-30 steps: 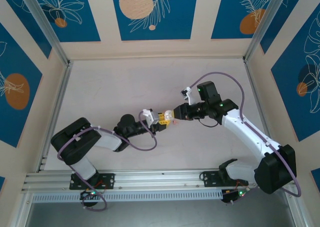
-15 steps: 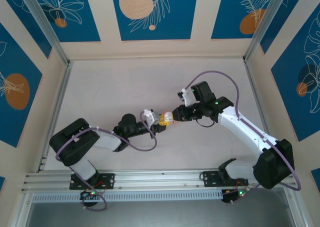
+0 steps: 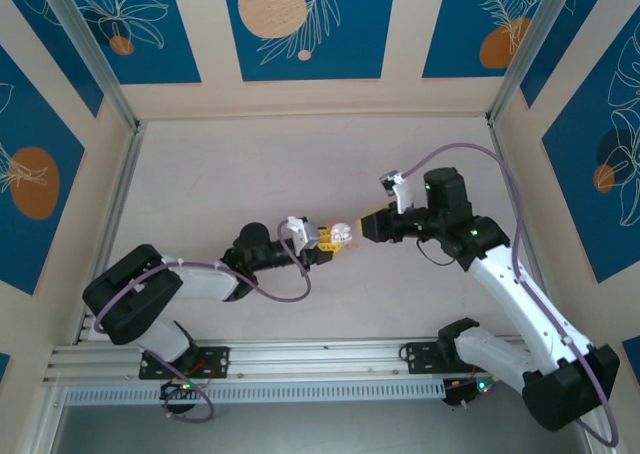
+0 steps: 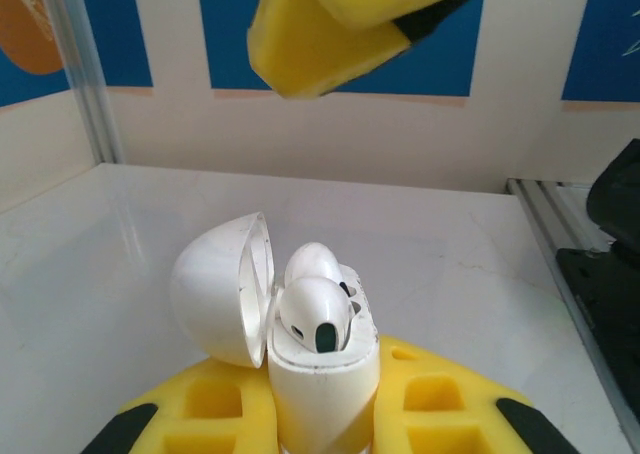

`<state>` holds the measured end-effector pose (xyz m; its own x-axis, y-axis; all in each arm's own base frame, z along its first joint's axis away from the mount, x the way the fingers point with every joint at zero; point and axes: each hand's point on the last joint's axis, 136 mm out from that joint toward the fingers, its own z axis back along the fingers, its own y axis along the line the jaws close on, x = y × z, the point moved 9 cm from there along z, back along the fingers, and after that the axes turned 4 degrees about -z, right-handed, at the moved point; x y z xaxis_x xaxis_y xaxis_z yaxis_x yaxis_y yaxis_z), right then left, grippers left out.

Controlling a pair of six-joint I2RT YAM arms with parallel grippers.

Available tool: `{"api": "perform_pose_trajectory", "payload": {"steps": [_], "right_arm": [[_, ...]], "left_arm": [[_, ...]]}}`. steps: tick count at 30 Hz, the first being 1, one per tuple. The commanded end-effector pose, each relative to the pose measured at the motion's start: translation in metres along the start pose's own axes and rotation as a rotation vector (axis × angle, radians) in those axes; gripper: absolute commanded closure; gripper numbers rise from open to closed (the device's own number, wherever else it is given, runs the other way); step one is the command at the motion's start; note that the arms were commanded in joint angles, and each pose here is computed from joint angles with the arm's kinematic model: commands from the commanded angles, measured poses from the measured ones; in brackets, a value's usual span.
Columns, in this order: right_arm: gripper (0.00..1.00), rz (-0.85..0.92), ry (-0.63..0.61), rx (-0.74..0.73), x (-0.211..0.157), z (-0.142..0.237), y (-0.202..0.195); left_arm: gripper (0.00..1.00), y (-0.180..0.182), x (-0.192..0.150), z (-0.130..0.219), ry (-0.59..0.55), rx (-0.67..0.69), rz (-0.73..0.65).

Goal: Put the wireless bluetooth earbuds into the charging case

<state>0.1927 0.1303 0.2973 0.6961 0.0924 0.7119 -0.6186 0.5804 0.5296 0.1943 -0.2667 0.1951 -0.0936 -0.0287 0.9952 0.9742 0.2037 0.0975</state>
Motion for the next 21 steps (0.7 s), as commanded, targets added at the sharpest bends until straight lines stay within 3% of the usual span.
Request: {"api": "perform_pose_trajectory", "payload": {"steps": [1,6,7,9,13,21], "right_arm": [[0.48,0.227,-0.030,0.126,-0.006,0.009,0.009],[0.41,0.500,-0.048,0.195,-0.019,0.018,0.017],[0.32,0.561,-0.047,0.206,-0.024,0.019,0.018],[0.24,0.685,-0.059,0.222,-0.031,0.022,0.020],[0.21,0.879,-0.048,0.202,-0.035,0.023,0.019],[0.21,1.018,0.116,0.181,-0.032,0.009,0.018]], "left_arm": [[0.87,-0.008,0.021,-0.003,-0.029,-0.109,-0.043],[0.87,-0.013,0.025,-0.003,0.021,-0.184,-0.068],[0.87,-0.014,0.025,-0.002,0.033,-0.191,-0.074],[0.87,-0.016,0.026,-0.001,0.055,-0.209,-0.087],[0.87,-0.017,0.030,0.001,0.080,-0.233,-0.106],[0.87,-0.019,0.036,0.003,0.101,-0.238,-0.129]]}}
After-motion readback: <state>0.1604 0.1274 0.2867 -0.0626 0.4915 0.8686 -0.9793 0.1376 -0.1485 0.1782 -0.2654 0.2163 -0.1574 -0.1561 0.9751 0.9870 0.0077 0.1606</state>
